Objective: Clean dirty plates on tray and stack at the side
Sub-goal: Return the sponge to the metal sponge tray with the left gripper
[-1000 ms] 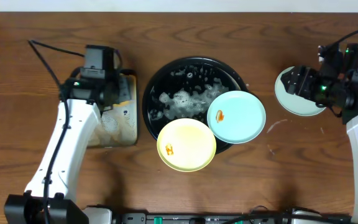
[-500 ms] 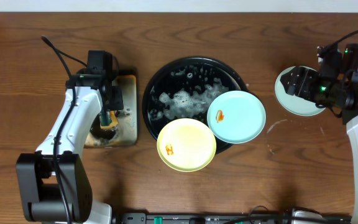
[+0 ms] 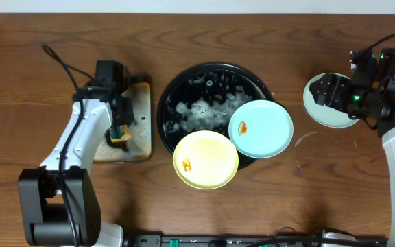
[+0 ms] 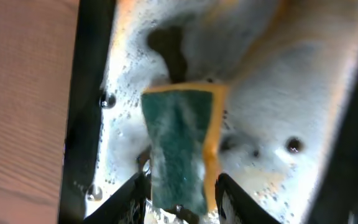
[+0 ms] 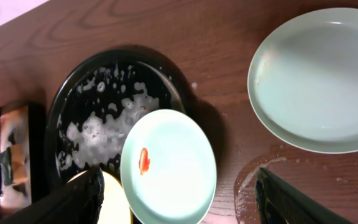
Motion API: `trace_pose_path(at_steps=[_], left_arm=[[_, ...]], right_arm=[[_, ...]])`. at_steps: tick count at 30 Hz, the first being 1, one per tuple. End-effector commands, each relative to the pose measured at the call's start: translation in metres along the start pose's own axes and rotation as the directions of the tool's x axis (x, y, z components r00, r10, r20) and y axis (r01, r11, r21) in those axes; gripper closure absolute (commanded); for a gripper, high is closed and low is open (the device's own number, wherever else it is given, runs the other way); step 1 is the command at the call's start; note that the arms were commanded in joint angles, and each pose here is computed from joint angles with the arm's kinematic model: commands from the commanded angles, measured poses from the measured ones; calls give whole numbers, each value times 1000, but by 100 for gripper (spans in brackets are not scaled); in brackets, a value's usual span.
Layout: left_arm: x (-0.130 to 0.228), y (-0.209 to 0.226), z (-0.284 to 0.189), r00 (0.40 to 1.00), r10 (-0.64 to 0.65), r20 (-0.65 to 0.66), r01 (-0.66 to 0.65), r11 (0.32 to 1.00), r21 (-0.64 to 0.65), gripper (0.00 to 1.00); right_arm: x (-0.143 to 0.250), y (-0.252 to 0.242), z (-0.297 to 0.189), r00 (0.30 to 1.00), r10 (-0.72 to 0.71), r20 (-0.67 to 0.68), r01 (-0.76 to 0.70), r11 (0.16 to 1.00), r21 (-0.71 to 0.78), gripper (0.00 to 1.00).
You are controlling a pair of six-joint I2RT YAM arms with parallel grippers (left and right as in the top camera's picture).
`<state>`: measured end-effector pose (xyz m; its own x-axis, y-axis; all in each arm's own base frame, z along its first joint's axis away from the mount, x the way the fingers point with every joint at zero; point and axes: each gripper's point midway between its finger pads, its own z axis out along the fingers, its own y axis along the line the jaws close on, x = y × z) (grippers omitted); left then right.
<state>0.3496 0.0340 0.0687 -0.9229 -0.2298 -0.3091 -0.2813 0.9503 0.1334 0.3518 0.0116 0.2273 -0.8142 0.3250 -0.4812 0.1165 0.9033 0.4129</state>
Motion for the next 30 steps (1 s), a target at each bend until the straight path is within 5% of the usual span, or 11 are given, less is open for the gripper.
trace_pose_path(at_steps=[1,16,22,28,30], left_arm=[[14,11,15,994,-104,-20,104,995,9,62],[52,-9,60,990,-125,-60,133,980,147,64],[54,-13,63,989,-121,-79,133,978,160,92],[18,-24,15,990,-138,7,131,954,269,85],[11,-22,0,989,-145,41,128,952,279,66]], right_arm=[[1,3,-1,1000,-25,-2,25,1000,-4,24],[2,3,-1,1000,-25,-3,25,1000,-4,25],[2,3,-1,1000,-25,-3,25,1000,-4,25],[2,3,-1,1000,-25,-3,25,1000,-4,25],[2,3,-1,1000,-25,-3,25,1000,-4,25]])
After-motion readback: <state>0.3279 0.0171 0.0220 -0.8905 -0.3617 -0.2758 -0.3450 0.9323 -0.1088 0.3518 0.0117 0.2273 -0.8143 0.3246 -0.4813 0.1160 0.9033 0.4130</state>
